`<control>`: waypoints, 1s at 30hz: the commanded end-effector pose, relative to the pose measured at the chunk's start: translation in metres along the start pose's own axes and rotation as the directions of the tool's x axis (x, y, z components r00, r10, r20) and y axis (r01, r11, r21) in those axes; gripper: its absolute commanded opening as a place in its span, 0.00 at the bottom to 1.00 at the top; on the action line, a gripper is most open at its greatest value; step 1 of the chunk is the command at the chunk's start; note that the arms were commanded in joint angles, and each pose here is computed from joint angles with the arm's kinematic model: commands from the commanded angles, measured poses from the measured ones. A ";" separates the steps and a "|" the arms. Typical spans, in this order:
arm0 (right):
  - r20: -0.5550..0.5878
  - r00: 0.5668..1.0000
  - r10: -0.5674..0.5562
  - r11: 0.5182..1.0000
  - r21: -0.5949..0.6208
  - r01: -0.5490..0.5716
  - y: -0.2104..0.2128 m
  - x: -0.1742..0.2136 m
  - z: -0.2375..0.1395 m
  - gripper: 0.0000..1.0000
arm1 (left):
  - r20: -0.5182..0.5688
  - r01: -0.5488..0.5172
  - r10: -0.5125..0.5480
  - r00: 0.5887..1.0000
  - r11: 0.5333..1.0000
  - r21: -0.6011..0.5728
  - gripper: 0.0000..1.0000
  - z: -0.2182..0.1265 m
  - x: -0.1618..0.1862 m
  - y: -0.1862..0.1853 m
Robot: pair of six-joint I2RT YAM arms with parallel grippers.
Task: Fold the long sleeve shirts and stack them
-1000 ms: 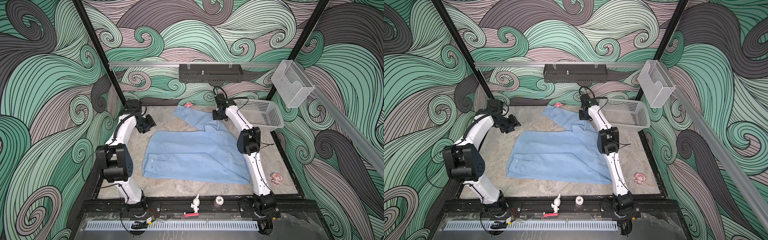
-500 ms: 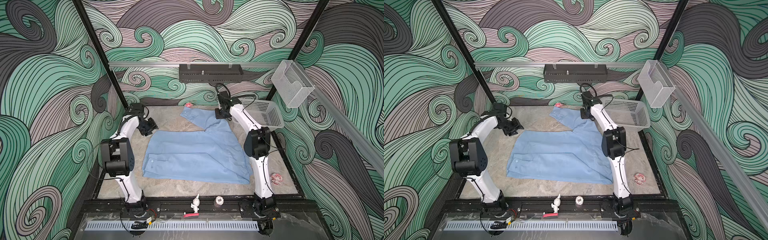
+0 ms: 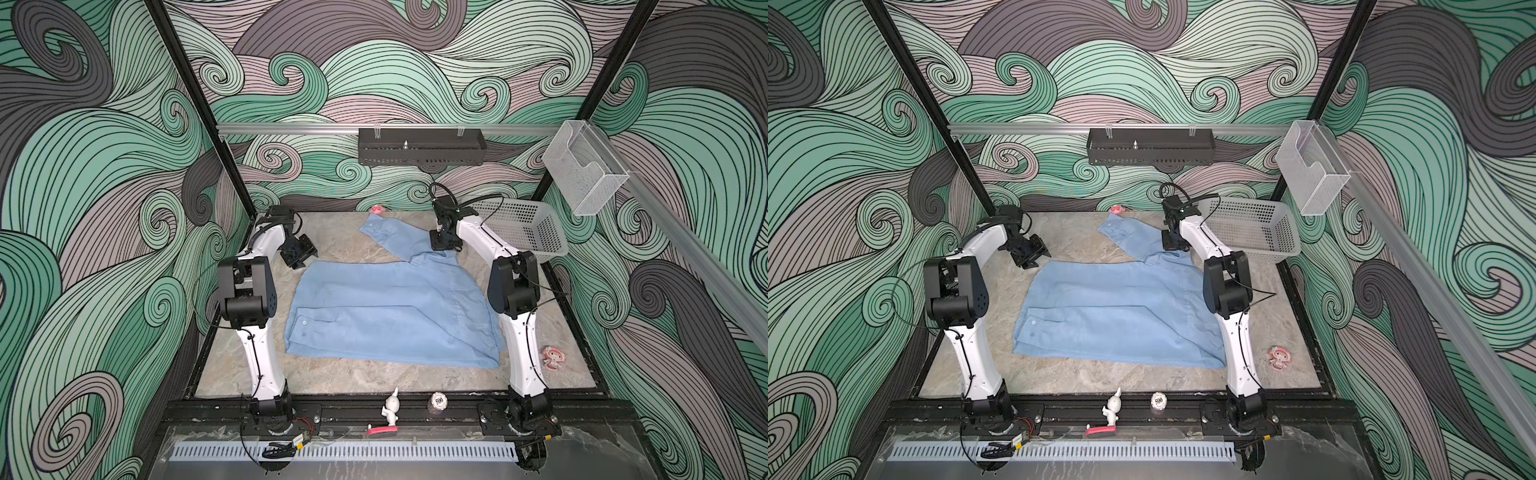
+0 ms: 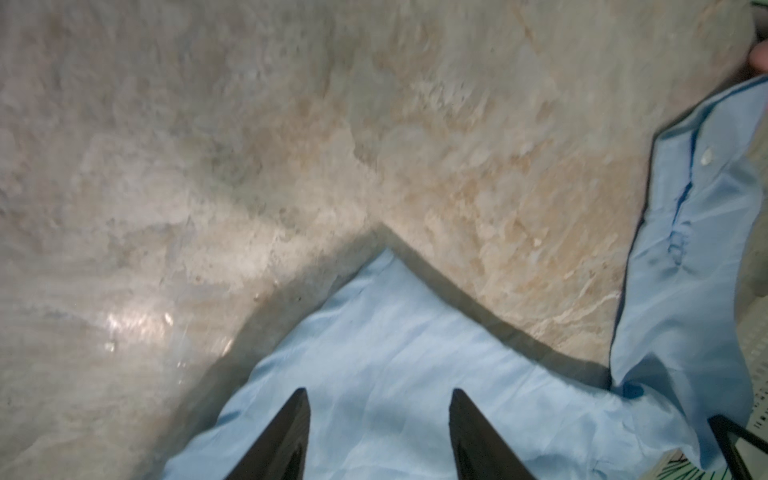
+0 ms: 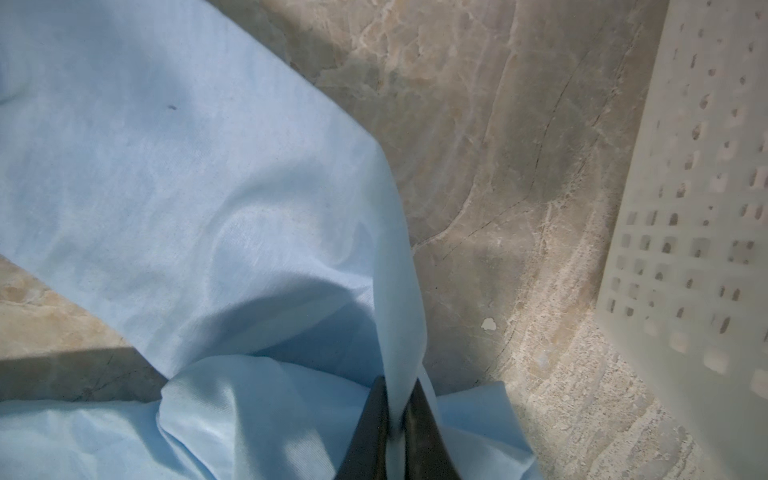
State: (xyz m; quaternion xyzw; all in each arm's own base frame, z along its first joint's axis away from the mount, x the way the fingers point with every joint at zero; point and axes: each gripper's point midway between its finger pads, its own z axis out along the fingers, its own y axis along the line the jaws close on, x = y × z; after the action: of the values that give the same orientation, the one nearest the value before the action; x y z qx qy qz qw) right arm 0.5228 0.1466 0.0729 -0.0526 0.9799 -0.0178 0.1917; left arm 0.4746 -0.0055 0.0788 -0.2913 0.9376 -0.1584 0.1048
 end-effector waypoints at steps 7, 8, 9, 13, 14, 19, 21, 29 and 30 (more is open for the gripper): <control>0.057 0.998 0.020 0.999 -0.050 -0.017 0.009 -0.003 -0.029 0.12 | -0.078 -0.068 0.056 0.995 0.984 -0.162 0.54 0.039 -0.005 0.013; 0.058 0.998 0.020 0.999 -0.051 -0.017 0.009 -0.003 -0.030 0.13 | -0.095 -0.074 0.058 0.994 0.983 -0.169 0.53 0.043 -0.003 0.013; 0.057 0.998 0.019 0.999 -0.052 -0.016 0.009 -0.003 -0.030 0.13 | -0.102 -0.082 0.065 0.993 0.982 -0.173 0.53 0.046 -0.003 0.011; 0.048 0.999 0.021 0.998 -0.059 -0.018 0.010 0.001 -0.029 0.13 | -0.103 -0.115 0.098 0.990 0.979 -0.170 0.52 0.057 -0.004 0.000; 0.043 0.999 0.021 0.998 -0.059 -0.018 0.010 0.003 -0.027 0.13 | -0.102 -0.118 0.102 0.990 0.979 -0.168 0.51 0.058 -0.005 -0.001; 0.037 0.999 0.026 0.998 -0.062 -0.024 0.010 0.008 -0.025 0.13 | -0.138 -0.127 0.103 0.985 0.976 -0.179 0.39 0.066 0.001 0.002; 0.037 0.999 0.027 0.998 -0.064 -0.024 0.010 0.009 -0.025 0.13 | -0.150 -0.132 0.105 0.983 0.974 -0.184 0.31 0.066 0.004 0.004; 0.039 0.999 0.025 0.998 -0.058 -0.023 0.009 0.010 -0.027 0.13 | -0.128 -0.146 0.119 0.985 0.962 -0.229 0.02 0.050 0.002 0.010; 0.043 0.999 0.025 0.998 -0.057 -0.022 0.008 0.008 -0.028 0.13 | -0.118 -0.148 0.124 0.985 0.961 -0.233 0.00 0.047 -0.001 0.010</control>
State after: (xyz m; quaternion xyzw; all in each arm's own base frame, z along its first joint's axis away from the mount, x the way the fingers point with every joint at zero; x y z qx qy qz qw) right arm 0.5021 0.1526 0.0673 -0.0519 0.9814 0.0041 0.1849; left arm 0.4901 -0.0181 0.0198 -0.2305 0.9693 -0.0790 0.0323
